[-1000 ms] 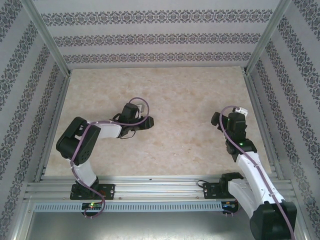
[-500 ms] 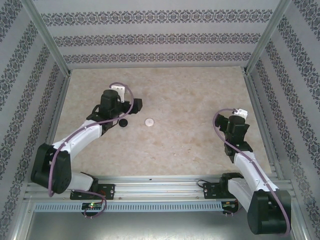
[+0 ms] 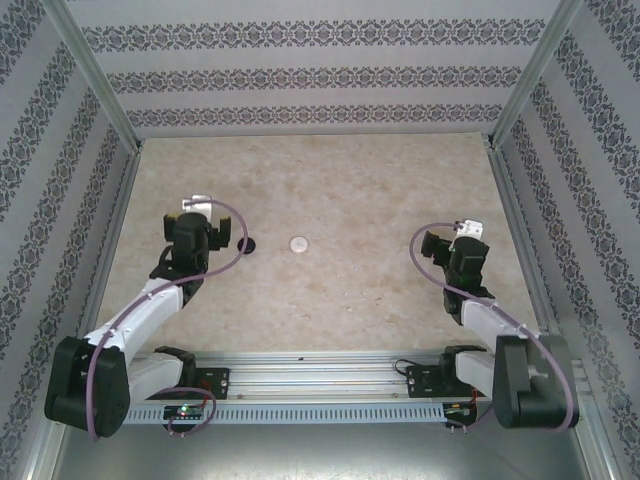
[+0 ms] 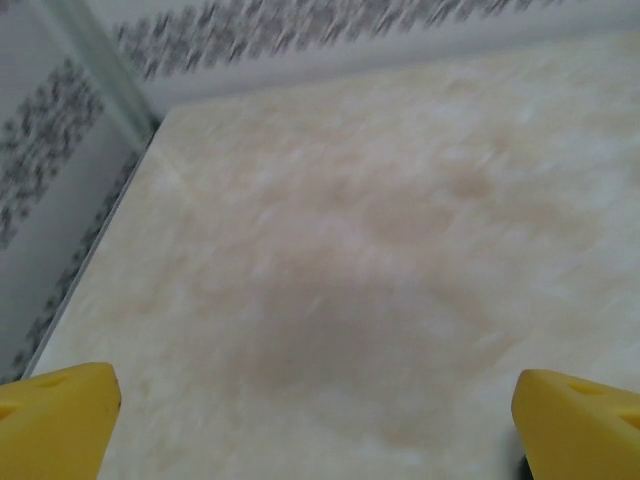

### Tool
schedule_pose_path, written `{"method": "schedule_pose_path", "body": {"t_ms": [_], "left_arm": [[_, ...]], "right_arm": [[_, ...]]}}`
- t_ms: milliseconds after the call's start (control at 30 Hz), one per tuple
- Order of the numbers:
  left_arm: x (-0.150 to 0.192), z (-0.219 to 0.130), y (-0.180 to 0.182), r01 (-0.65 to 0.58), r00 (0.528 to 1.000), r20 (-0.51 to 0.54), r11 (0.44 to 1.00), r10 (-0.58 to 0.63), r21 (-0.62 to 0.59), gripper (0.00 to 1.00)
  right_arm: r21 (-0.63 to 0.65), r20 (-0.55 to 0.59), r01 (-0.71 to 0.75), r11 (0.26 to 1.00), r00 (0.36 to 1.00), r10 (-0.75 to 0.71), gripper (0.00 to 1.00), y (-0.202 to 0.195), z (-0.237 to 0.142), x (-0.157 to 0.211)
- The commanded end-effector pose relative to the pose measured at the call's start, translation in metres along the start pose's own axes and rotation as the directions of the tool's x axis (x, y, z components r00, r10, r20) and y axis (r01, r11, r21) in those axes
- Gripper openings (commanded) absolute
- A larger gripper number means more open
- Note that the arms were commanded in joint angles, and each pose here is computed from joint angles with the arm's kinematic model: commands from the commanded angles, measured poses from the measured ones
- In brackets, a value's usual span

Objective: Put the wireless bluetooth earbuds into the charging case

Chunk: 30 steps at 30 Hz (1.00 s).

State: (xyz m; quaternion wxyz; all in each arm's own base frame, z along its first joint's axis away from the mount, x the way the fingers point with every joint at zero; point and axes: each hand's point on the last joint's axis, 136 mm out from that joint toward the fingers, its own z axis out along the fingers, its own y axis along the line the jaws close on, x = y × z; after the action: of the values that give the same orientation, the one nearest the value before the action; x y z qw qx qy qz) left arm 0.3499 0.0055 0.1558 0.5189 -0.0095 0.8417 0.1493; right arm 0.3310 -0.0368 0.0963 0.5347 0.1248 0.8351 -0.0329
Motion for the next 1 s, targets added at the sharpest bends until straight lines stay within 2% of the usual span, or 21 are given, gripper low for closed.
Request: {"method": "schedule_pose_path", "body": {"t_ms": [0, 133, 300, 400, 433, 467, 567, 700, 833, 900, 967], "left_arm": [[0.013, 0.001, 0.021, 0.02, 0.999, 0.051, 0.993, -0.014, -0.117, 1.0], [0.02, 0.001, 0.013, 0.037, 0.993, 0.117, 0.997, -0.029, -0.063, 1.0], [0.026, 0.001, 0.002, 0.115, 0.965, 0.231, 0.991, -0.128, 0.067, 1.0], [0.021, 0.006, -0.014, 0.043, 0.954, 0.288, 0.988, -0.084, 0.147, 1.0], [0.017, 0.012, -0.014, 0.055, 0.949, 0.299, 0.988, -0.097, 0.148, 1.0], [0.018, 0.017, -0.016, 0.087, 0.949, 0.284, 0.982, -0.133, 0.167, 1.0], [0.024, 0.031, -0.032, 0.051, 0.958, 0.263, 0.971, -0.113, 0.234, 1.0], [0.032, 0.041, -0.035, 0.045, 0.952, 0.286, 0.972, -0.112, 0.231, 1.0], [0.037, 0.067, -0.034, 0.082, 0.985, 0.127, 0.967, -0.115, 0.241, 1.0], [0.039, 0.075, -0.023, 0.156, 0.982, 0.061, 0.955, -0.177, 0.253, 1.0], [0.037, 0.074, -0.023, 0.153, 0.98, 0.087, 0.955, -0.18, 0.254, 1.0]], "right_arm": [[-0.063, 0.123, -0.007, 0.998, 0.992, 0.014, 0.98, 0.012, 0.007, -0.033], [-0.057, 0.166, -0.004, 0.998, 0.986, 0.014, 0.98, 0.012, 0.015, -0.042], [-0.107, 0.176, 0.039, 0.993, 0.984, -0.02, 0.98, 0.023, 0.028, -0.036], [-0.146, 0.152, 0.078, 0.986, 0.987, -0.055, 0.98, 0.034, 0.038, -0.026], [-0.146, 0.161, 0.076, 0.986, 0.986, -0.052, 0.98, 0.035, 0.041, -0.025], [-0.145, 0.172, 0.077, 0.986, 0.984, -0.051, 0.98, 0.036, 0.043, -0.027], [-0.119, 0.105, 0.09, 0.989, 0.991, -0.077, 0.98, 0.034, 0.045, -0.017], [-0.105, 0.131, 0.117, 0.988, 0.986, -0.103, 0.98, 0.04, 0.048, -0.029], [-0.123, 0.132, 0.131, 0.984, 0.985, -0.114, 0.98, 0.045, 0.048, -0.029], [-0.123, 0.133, 0.136, 0.983, 0.984, -0.12, 0.98, 0.045, 0.048, -0.029], [-0.123, 0.132, 0.139, 0.983, 0.984, -0.122, 0.98, 0.046, 0.048, -0.029]]}}
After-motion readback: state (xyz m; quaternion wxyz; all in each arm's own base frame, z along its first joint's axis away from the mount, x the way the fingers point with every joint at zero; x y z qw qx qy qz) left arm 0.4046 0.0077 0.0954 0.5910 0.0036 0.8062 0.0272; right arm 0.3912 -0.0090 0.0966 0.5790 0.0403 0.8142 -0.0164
